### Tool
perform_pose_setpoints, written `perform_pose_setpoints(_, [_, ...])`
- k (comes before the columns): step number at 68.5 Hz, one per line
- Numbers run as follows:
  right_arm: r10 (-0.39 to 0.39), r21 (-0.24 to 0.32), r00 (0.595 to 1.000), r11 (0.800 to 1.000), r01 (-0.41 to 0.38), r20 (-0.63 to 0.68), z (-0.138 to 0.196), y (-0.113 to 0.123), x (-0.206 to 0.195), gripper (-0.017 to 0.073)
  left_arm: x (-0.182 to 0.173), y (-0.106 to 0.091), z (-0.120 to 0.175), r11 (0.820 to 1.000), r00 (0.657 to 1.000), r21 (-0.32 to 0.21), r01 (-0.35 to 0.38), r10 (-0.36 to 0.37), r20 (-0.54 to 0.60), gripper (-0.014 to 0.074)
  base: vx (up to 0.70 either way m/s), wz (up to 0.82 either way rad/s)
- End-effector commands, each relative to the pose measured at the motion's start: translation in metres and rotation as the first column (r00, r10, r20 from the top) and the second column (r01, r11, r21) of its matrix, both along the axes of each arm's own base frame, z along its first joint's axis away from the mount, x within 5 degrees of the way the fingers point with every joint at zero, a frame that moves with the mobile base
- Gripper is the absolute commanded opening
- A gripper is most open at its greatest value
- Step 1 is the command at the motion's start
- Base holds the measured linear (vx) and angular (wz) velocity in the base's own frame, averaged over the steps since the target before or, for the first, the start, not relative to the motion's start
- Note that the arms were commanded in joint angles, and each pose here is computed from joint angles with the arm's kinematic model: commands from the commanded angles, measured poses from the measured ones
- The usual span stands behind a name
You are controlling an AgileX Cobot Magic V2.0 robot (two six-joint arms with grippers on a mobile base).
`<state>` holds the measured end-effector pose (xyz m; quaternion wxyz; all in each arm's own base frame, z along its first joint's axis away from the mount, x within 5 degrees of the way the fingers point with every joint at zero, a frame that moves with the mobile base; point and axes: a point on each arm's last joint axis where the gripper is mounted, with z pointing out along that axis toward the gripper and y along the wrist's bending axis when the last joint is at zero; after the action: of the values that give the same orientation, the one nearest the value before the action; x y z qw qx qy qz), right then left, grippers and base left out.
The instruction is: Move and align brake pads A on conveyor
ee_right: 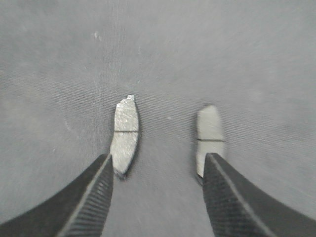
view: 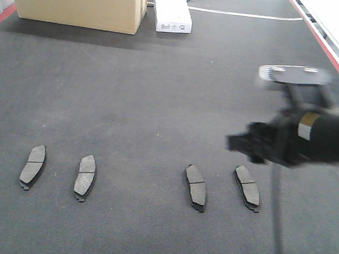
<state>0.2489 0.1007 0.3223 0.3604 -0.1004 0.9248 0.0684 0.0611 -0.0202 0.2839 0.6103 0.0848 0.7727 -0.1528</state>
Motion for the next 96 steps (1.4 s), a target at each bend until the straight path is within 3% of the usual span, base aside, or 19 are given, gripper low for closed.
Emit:
perform_pose_setpoints(1, [0.004,0.049,0.986,0.999,-0.013,0.164,0.026,-0.012,-0.026,0.04,0.001,-0.002,0.014,0.999,0.997,-0.03,0.02,-0.018,0.077,0.0407,0.0,0.0])
perform_pose_setpoints(15, [-0.002,0.101,0.947,0.994,-0.033,0.323,0.03,-0.043,-0.096,0.04,0.001,-0.002,0.014,0.999,0.997,-0.03,0.02,-0.018,0.077,0.0407,0.0,0.0])
perform_pose_setpoints(34, [-0.025,0.156,0.823,0.985,-0.078,0.568,0.014,-0.08,-0.18,0.04,0.001,-0.002,0.014,0.999,0.997,-0.03,0.02,-0.018,0.077,0.0407,0.0,0.0])
perform_pose_setpoints(50, [-0.026,0.164,0.796,0.982,-0.092,0.605,-0.009,-0.089,-0.202,0.04,0.001,-0.002,0.014,0.999,0.997,-0.03,0.02,-0.018,0.077,0.0407,0.0,0.0])
perform_pose_setpoints(60, [-0.023,0.16,0.758,0.981,-0.108,0.652,-0.011,-0.089,-0.204,0.04,0.001,-0.002,0.014,0.999,0.996,-0.031,0.021,-0.018,0.082,0.0407,0.0,0.0])
perform_pose_setpoints(67, [-0.024,0.162,0.755,0.981,-0.11,0.656,-0.011,-0.089,-0.204,0.0393,0.001,-0.002,0.014,0.999,0.996,-0.031,0.021,-0.018,0.082,0.0405,0.0,0.0])
perform_pose_setpoints(72, [-0.023,0.16,0.755,0.981,-0.109,0.655,-0.011,-0.089,-0.204,0.0342,0.001,-0.002,0.014,0.999,0.996,-0.031,0.021,-0.018,0.082,0.0362,0.0,0.0])
perform_pose_setpoints(75, [-0.021,0.157,0.755,0.982,-0.109,0.656,-0.011,-0.089,-0.204,0.0274,0.001,-0.002,0.014,0.999,0.996,-0.031,0.021,-0.019,0.083,0.0293,0.0,0.0])
perform_pose_setpoints(83, [-0.014,0.148,0.753,0.983,-0.11,0.658,-0.011,-0.089,-0.204,0.0002,0.001,-0.002,0.014,0.999,0.996,-0.031,0.021,-0.019,0.083,-0.0011,0.0,0.0])
perform_pose_setpoints(96, [-0.018,0.162,0.796,0.982,-0.1,0.605,-0.016,-0.089,-0.204,-0.0011,0.001,-0.002,0.014,0.999,0.996,-0.032,0.022,-0.019,0.084,-0.0007,0.0,0.0])
